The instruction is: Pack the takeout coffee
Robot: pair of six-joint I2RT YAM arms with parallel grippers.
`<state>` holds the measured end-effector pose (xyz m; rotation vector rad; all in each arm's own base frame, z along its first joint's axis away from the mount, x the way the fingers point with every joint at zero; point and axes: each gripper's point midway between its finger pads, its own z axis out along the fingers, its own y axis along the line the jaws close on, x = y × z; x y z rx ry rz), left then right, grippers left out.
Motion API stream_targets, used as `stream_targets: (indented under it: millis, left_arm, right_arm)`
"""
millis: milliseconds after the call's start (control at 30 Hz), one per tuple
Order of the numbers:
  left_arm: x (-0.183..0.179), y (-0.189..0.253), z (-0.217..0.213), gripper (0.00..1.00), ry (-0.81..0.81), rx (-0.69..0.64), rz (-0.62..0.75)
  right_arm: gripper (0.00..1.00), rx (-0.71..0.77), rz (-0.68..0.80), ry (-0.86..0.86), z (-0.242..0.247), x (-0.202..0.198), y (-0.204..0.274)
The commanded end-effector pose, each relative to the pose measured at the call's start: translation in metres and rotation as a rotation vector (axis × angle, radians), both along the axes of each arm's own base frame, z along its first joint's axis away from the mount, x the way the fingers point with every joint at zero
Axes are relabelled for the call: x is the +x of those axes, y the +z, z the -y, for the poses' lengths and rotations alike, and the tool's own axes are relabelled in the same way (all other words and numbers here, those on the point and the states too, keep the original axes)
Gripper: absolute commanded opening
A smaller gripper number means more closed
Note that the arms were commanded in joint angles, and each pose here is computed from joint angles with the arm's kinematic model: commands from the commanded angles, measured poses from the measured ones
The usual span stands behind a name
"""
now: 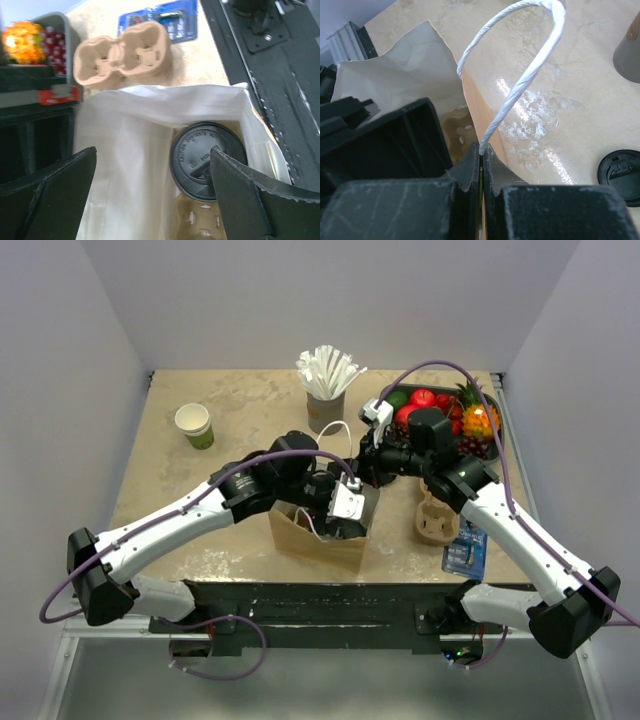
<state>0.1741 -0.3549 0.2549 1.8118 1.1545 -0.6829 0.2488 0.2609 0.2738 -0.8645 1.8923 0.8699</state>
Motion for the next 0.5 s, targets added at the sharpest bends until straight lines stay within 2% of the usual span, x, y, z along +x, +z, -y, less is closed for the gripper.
stream_targets:
  millis: [0, 133, 300, 333, 400, 433, 467]
  left_arm:
    - [0.013, 0.085, 0.002, 0.99, 0.097, -0.206, 0.094]
    - [0.016, 0.103, -0.015, 0.99, 0.122, -0.19, 0.19]
    - [0.038, 0.155, -0.046, 0.99, 0.285, -0.279, 0.351]
    - [0.042, 0.162, -0.051, 0.99, 0.345, -0.31, 0.322]
    - [0.069, 0.162, -0.073, 1.0, 0.564, -0.311, 0.276]
    - [0.072, 0.155, -0.083, 1.0, 0.658, -0.327, 0.171]
    - [0.093, 0.147, -0.11, 1.0, 0.797, -0.319, 0.131]
  right_arm:
    - [0.0, 0.03, 0.064, -0.024, -0.002, 0.01, 0.012]
    - [0.0, 0.023, 0.077, -0.024, -0.001, 0.013, 0.012]
    - [0.0, 0.001, 0.117, -0.014, 0.0, 0.016, 0.014]
    - [0.0, 0.002, 0.122, -0.015, 0.0, 0.017, 0.015]
    - [0.0, 0.01, 0.134, -0.019, -0.001, 0.019, 0.02]
    - [0.0, 0.012, 0.137, -0.017, -0.002, 0.019, 0.021]
    - [0.0, 0.016, 0.143, -0.018, -0.002, 0.02, 0.024]
